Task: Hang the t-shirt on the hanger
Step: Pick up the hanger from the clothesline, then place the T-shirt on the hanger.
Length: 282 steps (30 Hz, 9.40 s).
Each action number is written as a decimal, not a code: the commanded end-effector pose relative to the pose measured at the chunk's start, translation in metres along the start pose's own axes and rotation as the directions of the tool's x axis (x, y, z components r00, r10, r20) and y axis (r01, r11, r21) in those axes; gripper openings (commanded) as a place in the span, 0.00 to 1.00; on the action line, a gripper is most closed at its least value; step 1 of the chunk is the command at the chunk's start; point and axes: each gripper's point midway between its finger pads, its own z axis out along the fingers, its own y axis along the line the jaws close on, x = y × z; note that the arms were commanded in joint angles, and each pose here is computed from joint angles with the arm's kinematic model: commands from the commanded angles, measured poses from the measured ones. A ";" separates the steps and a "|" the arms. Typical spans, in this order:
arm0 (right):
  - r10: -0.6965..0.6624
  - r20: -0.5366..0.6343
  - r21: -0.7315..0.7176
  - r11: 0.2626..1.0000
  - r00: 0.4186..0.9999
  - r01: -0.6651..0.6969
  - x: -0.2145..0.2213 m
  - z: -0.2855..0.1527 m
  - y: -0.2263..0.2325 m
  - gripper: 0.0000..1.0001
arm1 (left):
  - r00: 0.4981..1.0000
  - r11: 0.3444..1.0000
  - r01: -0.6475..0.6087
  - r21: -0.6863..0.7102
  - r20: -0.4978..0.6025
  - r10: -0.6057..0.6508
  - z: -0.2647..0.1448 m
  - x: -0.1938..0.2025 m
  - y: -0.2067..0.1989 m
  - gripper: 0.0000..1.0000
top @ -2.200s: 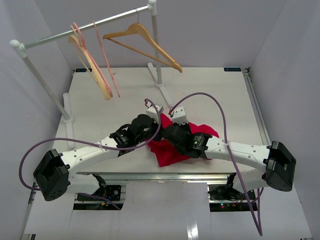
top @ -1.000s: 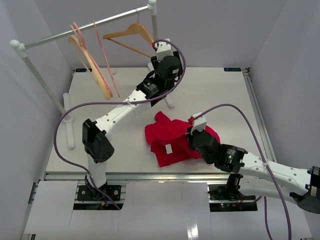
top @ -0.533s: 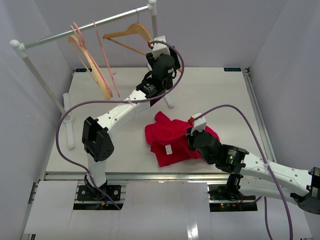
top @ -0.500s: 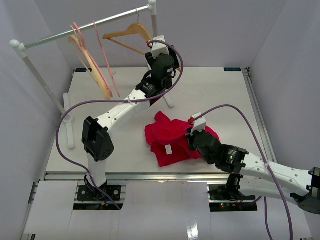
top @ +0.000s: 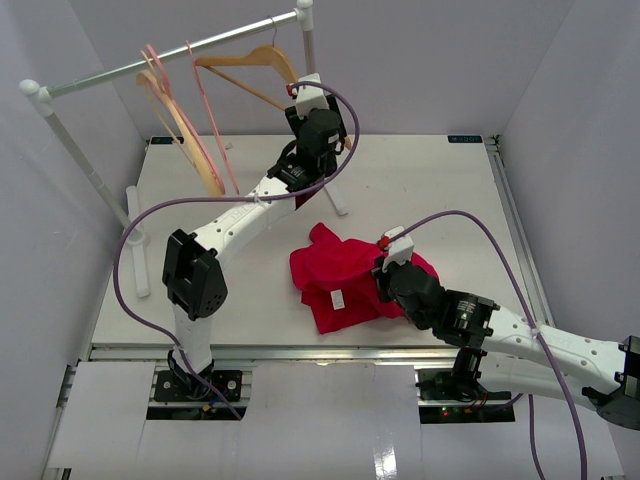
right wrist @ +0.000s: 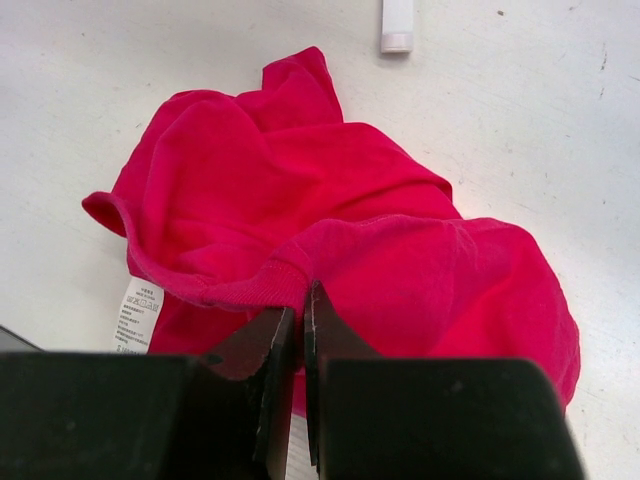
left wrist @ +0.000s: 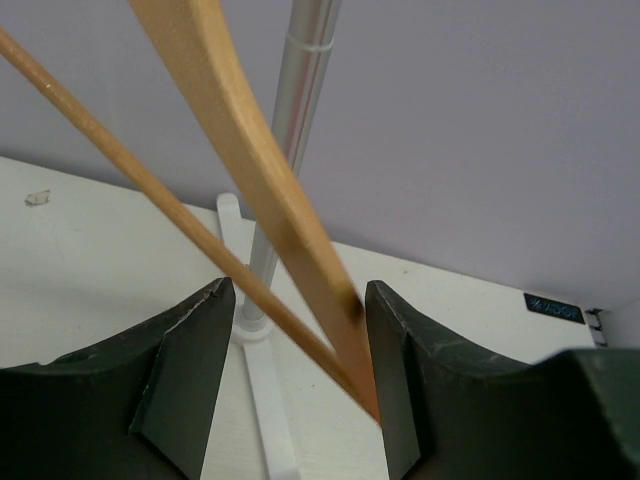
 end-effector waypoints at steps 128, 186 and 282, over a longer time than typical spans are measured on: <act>0.040 0.081 0.132 0.990 0.996 -0.050 -0.031 -0.002 -0.027 0.08 | 0.955 0.807 -0.045 0.589 -0.212 0.208 -0.203 -0.049 0.088 0.00; 0.174 -0.008 0.189 0.967 0.985 -0.169 -0.071 0.022 -0.083 0.08 | 0.936 0.542 0.073 0.837 -0.246 0.253 -0.336 -0.036 0.112 0.00; -0.020 0.147 -0.433 0.897 0.989 0.082 -0.166 -0.037 0.036 0.60 | 0.997 0.178 -0.017 0.984 0.030 -0.070 -0.323 0.065 0.058 0.00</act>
